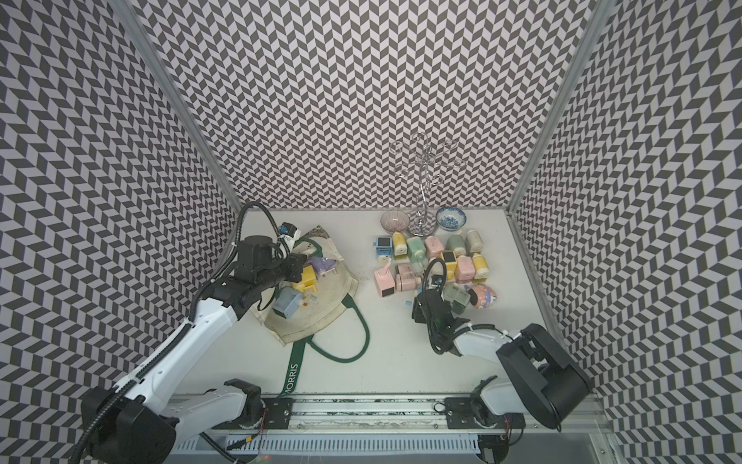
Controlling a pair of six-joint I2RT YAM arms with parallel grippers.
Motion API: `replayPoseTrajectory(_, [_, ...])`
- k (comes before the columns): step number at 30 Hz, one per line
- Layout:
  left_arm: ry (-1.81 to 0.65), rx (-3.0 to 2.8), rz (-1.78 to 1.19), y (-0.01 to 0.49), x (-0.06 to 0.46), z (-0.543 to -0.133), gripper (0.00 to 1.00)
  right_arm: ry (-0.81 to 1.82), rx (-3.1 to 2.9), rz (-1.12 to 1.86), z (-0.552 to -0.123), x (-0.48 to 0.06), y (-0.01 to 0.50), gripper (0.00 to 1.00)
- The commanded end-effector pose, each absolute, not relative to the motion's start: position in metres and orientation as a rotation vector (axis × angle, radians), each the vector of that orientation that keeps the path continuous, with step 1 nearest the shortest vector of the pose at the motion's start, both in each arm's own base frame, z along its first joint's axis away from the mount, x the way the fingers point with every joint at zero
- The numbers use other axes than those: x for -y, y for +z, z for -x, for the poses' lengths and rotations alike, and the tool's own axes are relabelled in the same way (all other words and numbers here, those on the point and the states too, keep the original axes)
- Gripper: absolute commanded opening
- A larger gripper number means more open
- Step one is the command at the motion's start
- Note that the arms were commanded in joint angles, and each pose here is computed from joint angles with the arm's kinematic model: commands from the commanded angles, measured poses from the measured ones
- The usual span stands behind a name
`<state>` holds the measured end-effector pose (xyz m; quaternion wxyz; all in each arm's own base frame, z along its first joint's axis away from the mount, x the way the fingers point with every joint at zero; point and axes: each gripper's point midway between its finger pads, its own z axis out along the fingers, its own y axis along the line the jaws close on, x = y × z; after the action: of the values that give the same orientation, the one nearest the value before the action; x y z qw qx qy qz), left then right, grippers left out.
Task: Take out the pencil sharpeners from the tote bags
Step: Place the pencil sharpener at the center of the board, then pick up the pencil sharpener from the canvas bag.
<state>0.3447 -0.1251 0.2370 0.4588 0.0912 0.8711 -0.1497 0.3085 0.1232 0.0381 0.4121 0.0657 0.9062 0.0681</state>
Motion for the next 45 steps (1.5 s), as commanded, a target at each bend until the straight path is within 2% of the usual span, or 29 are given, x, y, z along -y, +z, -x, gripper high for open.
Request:
replayPoseTrajectory(1, [-0.374, -2.118, -0.244, 0.244, 0.128, -0.343, 0.00, 0.140, -2.244, -0.262, -0.320, -0.110, 0.041, 0.63])
replayPoseTrajectory(4, [-0.375, -2.120, -0.245, 0.243, 0.128, -0.343, 0.00, 0.108, -2.248, -0.306, -0.320, -0.103, 0.039, 0.68])
replayPoseTrajectory(12, [-0.375, -2.125, -0.245, 0.242, 0.128, -0.343, 0.00, 0.121, -2.263, -0.344, -0.320, -0.096, 0.038, 0.93])
replayPoseTrajectory(18, [-0.374, -2.125, -0.249, 0.242, 0.129, -0.343, 0.00, 0.140, -2.248, -0.299, -0.320, -0.099, 0.055, 0.98])
replayPoseTrajectory(24, [-0.374, -2.129, -0.245, 0.241, 0.128, -0.344, 0.00, 0.252, -2.087, -0.080, -0.319, -0.130, 0.122, 0.96])
replayPoseTrajectory(27, [-0.372, -2.126, -0.246, 0.242, 0.128, -0.343, 0.00, 0.352, -1.996, 0.087, -0.309, -0.170, 0.156, 0.94])
replayPoseTrajectory(32, [-0.369, -2.124, -0.242, 0.243, 0.127, -0.344, 0.00, 0.646, -1.837, 0.405, -0.266, -0.263, 0.192, 0.92])
replayPoseTrajectory(38, [-0.373, -2.110, -0.239, 0.247, 0.127, -0.343, 0.00, 0.936, -1.753, 0.641, -0.218, -0.356, 0.190, 0.89])
replayPoseTrajectory(45, [-0.376, -2.107, -0.242, 0.247, 0.128, -0.343, 0.00, 1.012, -1.612, 0.913, -0.200, -0.453, 0.167, 0.88])
